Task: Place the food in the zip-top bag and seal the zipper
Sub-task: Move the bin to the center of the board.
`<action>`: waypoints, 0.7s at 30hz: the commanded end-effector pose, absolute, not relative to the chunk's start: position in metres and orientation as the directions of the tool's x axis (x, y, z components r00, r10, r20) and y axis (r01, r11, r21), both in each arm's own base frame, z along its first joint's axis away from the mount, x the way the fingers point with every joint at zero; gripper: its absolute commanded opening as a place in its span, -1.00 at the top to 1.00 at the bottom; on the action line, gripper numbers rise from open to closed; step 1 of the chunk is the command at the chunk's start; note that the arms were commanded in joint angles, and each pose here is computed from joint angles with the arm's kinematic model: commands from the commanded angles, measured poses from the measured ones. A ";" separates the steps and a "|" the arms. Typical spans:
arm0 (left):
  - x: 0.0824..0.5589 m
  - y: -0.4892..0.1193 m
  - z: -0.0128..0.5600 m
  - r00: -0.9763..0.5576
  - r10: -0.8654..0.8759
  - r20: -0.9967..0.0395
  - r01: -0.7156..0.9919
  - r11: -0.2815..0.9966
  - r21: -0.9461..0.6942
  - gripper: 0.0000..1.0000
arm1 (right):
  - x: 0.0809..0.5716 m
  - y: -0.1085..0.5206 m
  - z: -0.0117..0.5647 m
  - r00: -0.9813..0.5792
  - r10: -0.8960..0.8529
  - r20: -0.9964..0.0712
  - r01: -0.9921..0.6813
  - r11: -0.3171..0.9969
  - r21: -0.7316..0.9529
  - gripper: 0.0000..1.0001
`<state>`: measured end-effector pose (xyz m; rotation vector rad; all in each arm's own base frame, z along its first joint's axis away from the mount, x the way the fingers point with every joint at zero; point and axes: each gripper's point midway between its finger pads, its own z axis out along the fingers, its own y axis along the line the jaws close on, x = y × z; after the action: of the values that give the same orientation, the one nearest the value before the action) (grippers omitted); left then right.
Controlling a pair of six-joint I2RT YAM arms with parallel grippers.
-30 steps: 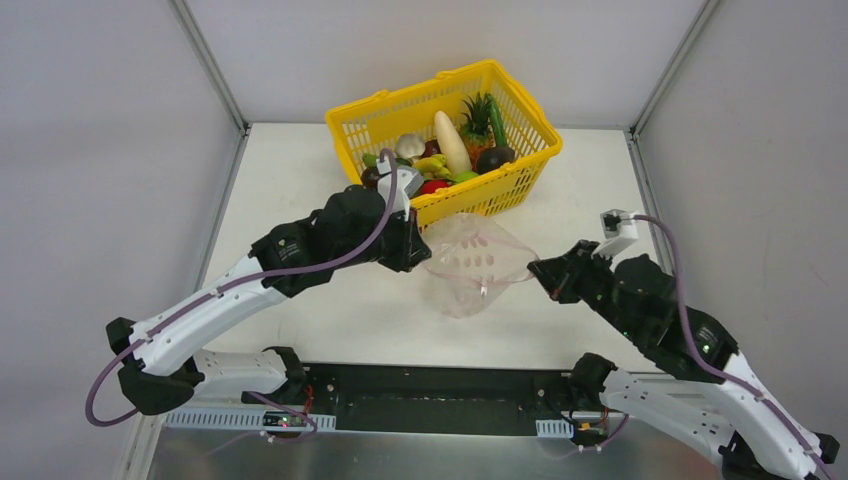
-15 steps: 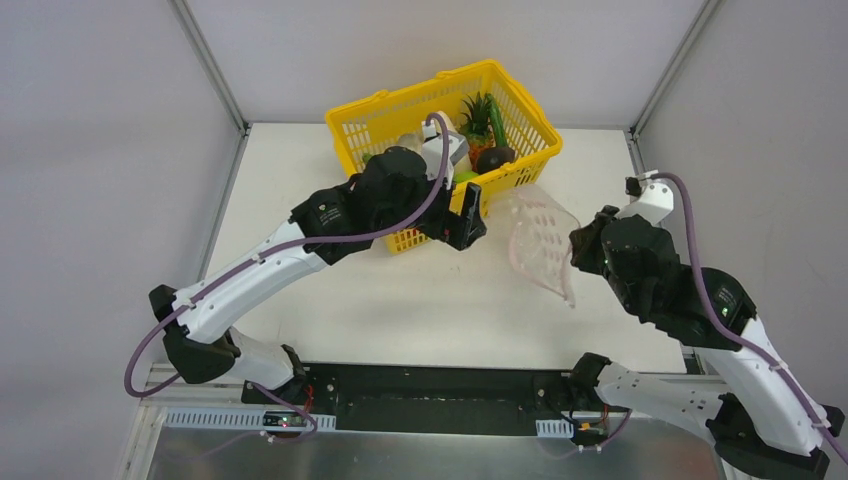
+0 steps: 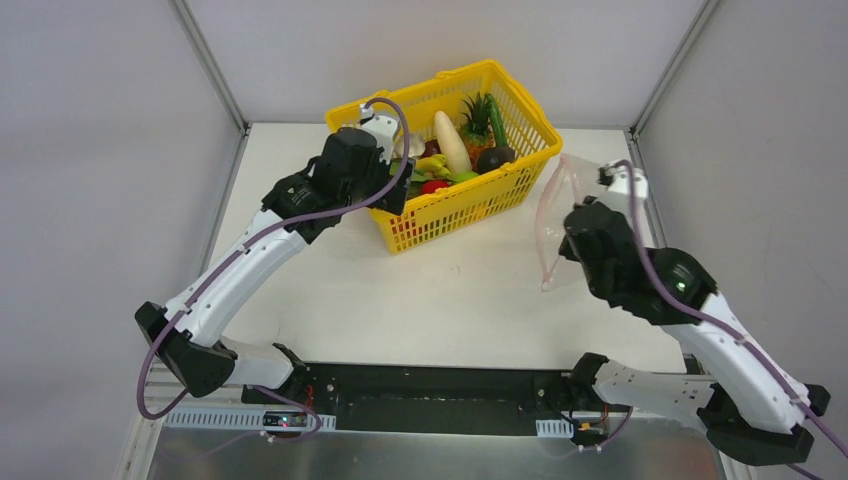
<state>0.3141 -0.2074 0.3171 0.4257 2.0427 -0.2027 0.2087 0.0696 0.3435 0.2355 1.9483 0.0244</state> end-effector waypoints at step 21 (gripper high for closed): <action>0.257 -0.170 0.167 -0.753 0.172 -0.635 0.300 0.949 -0.098 -0.83 | 0.226 0.128 0.248 -0.514 0.222 -0.828 -0.028 0.961 0.275 1.00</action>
<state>0.3214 -0.2040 0.2495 0.3850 2.0668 -0.3400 0.2219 0.1178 0.2465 0.1652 2.1055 0.2567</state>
